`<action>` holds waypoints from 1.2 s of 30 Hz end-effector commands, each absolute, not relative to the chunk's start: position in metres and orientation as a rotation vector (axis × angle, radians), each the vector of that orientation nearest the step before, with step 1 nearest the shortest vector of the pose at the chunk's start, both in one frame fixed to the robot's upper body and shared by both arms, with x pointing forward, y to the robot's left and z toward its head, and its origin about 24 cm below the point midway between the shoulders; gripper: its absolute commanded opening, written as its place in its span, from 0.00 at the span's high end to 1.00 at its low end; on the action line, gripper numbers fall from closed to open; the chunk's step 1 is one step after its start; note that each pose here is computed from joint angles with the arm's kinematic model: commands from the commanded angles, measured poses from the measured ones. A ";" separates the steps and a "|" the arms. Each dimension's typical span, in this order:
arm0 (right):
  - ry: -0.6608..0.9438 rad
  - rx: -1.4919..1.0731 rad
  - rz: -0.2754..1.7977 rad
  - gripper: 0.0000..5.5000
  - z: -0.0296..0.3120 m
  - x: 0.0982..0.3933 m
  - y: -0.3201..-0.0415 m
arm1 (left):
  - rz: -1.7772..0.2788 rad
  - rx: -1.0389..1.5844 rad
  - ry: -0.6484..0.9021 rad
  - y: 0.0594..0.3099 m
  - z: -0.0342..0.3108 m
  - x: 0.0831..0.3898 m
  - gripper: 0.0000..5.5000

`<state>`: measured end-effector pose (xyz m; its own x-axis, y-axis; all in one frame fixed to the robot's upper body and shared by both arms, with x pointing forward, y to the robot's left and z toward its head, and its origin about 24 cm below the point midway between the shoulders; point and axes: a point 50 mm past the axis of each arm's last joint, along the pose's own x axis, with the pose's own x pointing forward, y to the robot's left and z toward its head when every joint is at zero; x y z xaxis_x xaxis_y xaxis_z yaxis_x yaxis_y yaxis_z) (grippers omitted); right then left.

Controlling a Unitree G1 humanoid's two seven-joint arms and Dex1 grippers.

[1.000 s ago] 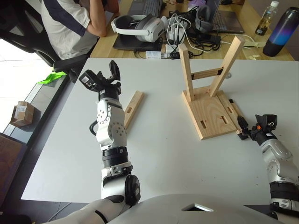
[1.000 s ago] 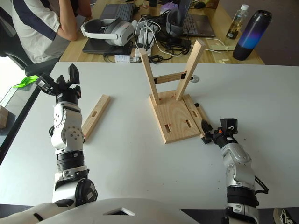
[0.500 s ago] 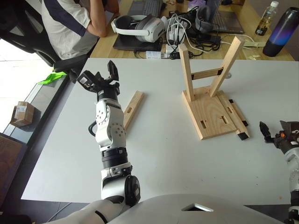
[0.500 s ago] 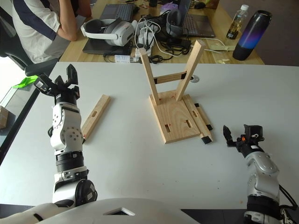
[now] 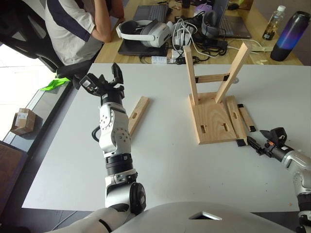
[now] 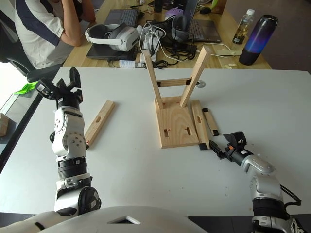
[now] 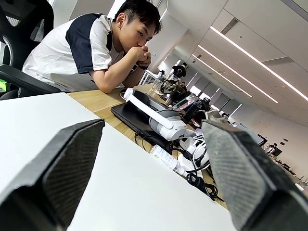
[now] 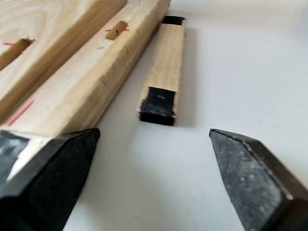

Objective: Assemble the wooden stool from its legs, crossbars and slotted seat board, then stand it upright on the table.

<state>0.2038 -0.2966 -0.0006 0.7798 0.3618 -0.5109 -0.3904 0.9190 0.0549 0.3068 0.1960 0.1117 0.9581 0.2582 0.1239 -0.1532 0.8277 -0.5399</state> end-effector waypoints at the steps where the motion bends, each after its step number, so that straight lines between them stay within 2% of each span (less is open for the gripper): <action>1: 0.777 0.019 0.343 0.23 -0.050 0.189 -0.291 | 0.213 -0.548 -0.183 0.195 0.112 0.309 0.32; 3: 0.815 0.006 0.241 0.23 -0.066 0.193 -0.296 | 0.212 -0.547 -0.182 0.195 0.112 0.309 0.32; 7: 0.963 0.026 0.123 0.23 -0.093 0.175 -0.300 | 0.207 -0.545 -0.178 0.195 0.112 0.309 0.32; 13: 1.173 -0.050 0.144 0.39 -0.106 0.145 -0.311 | 0.209 -0.542 -0.173 0.195 0.111 0.309 0.32; 17: 1.219 -0.080 0.156 0.48 -0.105 0.136 -0.319 | 0.219 -0.542 -0.174 0.196 0.109 0.308 0.32; 19: 1.206 -0.094 0.149 0.52 -0.101 0.150 -0.316 | 0.224 -0.543 -0.175 0.196 0.109 0.308 0.32; 24: 1.168 -0.119 0.152 0.63 -0.093 0.150 -0.320 | 0.237 -0.546 -0.178 0.195 0.109 0.311 0.32; 28: 1.037 -0.168 0.125 0.75 -0.082 0.167 -0.322 | 0.246 -0.539 -0.175 0.195 0.111 0.314 0.32; 34: 0.876 -0.163 0.087 0.76 -0.066 0.190 -0.315 | 0.242 -0.563 -0.197 0.198 0.118 0.316 0.32; 36: 0.717 -0.168 0.062 0.76 -0.047 0.211 -0.309 | 0.226 -0.565 -0.213 0.198 0.126 0.319 0.32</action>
<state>0.2498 -0.3147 -0.0060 0.8703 0.0408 -0.4908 -0.1398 0.9760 -0.1667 0.3137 0.1965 0.1149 0.9544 0.2746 0.1167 -0.1680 0.8177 -0.5505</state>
